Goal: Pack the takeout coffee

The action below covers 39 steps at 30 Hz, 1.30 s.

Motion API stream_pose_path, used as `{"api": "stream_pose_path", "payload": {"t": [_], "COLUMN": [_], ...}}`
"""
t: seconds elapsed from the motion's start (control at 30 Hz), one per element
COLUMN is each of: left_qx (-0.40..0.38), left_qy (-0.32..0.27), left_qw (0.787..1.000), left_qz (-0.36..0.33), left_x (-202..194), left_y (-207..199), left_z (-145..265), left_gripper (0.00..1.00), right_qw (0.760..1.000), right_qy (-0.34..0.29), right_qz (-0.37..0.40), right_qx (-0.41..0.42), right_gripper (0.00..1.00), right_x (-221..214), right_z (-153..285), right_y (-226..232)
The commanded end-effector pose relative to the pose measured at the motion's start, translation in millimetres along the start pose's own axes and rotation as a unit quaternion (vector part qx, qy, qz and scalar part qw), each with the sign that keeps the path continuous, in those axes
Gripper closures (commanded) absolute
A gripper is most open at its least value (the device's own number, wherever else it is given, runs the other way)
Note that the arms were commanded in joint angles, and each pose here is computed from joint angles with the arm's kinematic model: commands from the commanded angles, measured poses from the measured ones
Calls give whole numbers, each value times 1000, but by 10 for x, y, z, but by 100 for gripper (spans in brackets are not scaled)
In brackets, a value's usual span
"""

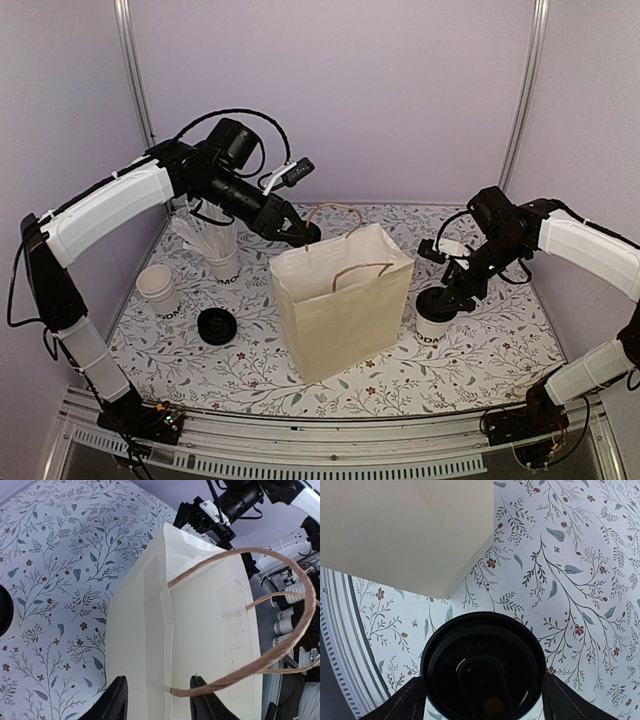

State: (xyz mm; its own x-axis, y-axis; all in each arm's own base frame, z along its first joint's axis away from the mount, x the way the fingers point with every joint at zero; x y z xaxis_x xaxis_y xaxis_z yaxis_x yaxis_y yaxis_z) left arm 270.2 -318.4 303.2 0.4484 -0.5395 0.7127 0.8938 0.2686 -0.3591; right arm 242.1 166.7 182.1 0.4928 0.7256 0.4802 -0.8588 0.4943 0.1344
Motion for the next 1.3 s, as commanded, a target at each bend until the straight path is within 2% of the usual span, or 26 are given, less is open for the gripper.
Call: {"api": "stream_pose_path", "payload": {"t": [0.0, 0.27, 0.53, 0.7, 0.9, 1.27], "left_qx": [22, 37, 52, 72, 82, 85], "left_qy": [-24, -33, -38, -39, -41, -38], "left_qw": [999, 998, 997, 996, 996, 996], "left_qz": [-23, -32, -34, -28, -22, -15], "left_x": [76, 35, 14, -36, -123, -231], "left_y": [-115, -186, -216, -187, -194, -167], "left_z": [248, 366, 442, 467, 490, 451], "left_gripper": [55, 54, 50, 50, 50, 50], "right_qw": [999, 998, 982, 981, 979, 974], "right_qy": [-21, 7, 75, 88, 125, 154], "right_qz": [38, 67, 171, 167, 162, 163], "right_qx": [-1, 0, -29, -32, -21, -24], "right_gripper": [16, 12, 1, 1, 1, 12], "right_x": [156, 176, 159, 284, 233, 121], "right_z": [263, 372, 295, 200, -14, -221], "right_y": [76, 77, 116, 52, 33, 7]}}
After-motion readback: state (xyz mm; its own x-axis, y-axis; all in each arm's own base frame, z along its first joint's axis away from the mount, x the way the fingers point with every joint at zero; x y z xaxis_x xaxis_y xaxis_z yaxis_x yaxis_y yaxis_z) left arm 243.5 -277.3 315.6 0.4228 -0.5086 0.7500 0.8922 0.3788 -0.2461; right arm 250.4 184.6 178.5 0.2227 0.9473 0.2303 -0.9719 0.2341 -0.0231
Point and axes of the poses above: each gripper's point midway between its finger pads, its own z axis back along the fingers, its own y axis along the line the jaws close on, x = y × z, the point moved 4 cm from there along z, back along the fingers, and after that the axes turned 9 degrees about -z, right-handed, at the moved point
